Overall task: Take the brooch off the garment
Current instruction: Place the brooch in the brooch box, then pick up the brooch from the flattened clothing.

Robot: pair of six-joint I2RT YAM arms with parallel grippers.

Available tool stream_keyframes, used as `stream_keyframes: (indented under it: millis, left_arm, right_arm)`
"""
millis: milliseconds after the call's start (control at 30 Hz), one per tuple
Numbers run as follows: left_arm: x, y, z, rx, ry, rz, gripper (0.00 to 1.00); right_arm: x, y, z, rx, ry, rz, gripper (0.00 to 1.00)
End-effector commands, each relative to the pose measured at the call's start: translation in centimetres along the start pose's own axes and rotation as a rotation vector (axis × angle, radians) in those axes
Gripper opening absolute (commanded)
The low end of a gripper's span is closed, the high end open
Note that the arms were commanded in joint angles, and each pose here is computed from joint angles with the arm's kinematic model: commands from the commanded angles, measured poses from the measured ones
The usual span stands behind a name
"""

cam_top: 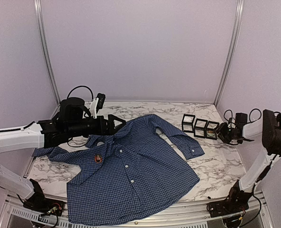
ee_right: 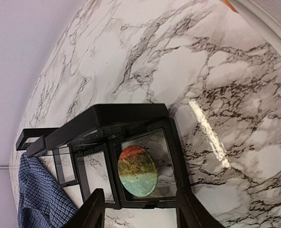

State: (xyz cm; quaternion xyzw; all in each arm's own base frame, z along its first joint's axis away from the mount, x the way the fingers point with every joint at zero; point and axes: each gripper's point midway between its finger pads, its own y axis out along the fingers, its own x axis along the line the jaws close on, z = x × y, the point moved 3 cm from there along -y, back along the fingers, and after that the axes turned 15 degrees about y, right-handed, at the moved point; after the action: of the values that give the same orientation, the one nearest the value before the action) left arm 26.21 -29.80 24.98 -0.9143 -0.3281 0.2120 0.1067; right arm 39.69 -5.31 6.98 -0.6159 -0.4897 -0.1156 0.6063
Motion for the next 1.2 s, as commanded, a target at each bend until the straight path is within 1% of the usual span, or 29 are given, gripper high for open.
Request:
stream_keyframes:
  millis: [0, 100, 267, 433, 633, 700, 900, 1167]
  left_arm:
    - [0.5, 0.3, 0.1, 0.002, -0.013, -0.02, 0.99]
    - [1.0, 0.3, 0.3, 0.006, -0.024, -0.05, 0.99]
    - [1.7, 0.3, 0.7, 0.018, -0.037, -0.095, 0.99]
    - [2.6, 0.0, 1.3, 0.021, -0.062, -0.146, 0.99]
    - [4.3, -0.3, 2.1, 0.033, -0.095, -0.229, 0.99]
    - [4.7, -0.5, 2.3, 0.034, -0.109, -0.246, 0.99]
    - [5.9, -0.9, 3.4, 0.042, -0.132, -0.305, 0.99]
    - [7.5, -2.0, 4.6, 0.056, -0.165, -0.39, 0.99]
  right_arm:
    - [1.2, -1.6, -1.2, -0.051, -0.062, 0.007, 0.51]
    - [1.6, -2.3, -0.9, -0.057, -0.09, 0.0, 0.57]
    - [3.0, -3.1, 0.4, -0.047, -0.147, -0.011, 0.64]
    - [5.0, -3.4, 2.4, -0.03, -0.207, -0.02, 0.65]
    - [8.2, -4.2, 5.3, 0.006, -0.264, -0.087, 0.68]
    - [9.4, -4.4, 6.6, 0.022, -0.295, -0.104, 0.69]
    - [14.2, -4.5, 12.7, 0.11, -0.427, -0.157, 0.7]
    - [19.8, -4.2, 22.2, 0.251, -0.591, -0.253, 0.7]
